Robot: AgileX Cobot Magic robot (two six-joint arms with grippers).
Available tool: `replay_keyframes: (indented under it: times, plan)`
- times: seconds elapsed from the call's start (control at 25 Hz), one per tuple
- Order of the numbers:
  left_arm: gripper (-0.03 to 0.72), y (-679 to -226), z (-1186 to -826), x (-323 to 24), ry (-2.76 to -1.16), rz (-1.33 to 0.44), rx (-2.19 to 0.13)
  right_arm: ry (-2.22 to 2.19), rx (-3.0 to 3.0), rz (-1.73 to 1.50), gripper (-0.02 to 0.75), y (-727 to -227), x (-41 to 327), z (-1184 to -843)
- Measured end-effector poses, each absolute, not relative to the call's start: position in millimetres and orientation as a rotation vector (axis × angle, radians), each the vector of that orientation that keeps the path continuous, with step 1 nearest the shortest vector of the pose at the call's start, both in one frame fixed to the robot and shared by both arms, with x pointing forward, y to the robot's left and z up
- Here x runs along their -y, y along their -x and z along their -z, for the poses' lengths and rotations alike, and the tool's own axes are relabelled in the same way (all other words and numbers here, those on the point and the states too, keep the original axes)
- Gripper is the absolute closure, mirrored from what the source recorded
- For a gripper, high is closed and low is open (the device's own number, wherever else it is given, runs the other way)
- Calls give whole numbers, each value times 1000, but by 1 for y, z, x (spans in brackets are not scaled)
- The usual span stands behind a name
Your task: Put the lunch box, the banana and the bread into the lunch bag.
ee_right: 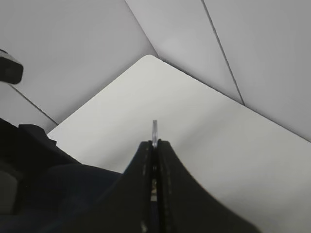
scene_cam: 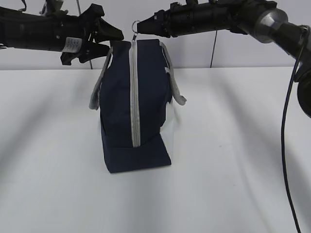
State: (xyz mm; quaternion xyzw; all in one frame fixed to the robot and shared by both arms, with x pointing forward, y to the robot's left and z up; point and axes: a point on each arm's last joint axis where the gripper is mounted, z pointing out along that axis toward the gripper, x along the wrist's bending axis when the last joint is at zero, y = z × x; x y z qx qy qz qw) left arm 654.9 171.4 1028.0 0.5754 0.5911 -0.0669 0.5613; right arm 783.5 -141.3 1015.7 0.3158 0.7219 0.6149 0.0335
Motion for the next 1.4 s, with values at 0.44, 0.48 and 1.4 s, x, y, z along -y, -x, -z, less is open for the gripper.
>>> replay_keyframes:
  times: [0.44, 0.48, 1.4]
  plan:
    - [308, -657, -1030, -172, -1329, 153, -1405, -971, -2221, -1891, 754, -784, 141, -1016]
    - [314, -657, -1030, -171, -1331, 153, -1405, -972, -2219, -1891, 754, -784, 141, -1016]
    - [673, -653, -1032, -161, -1452, 123, -1267, -1024, -2149, -1925, 754, -787, 142, -1019]
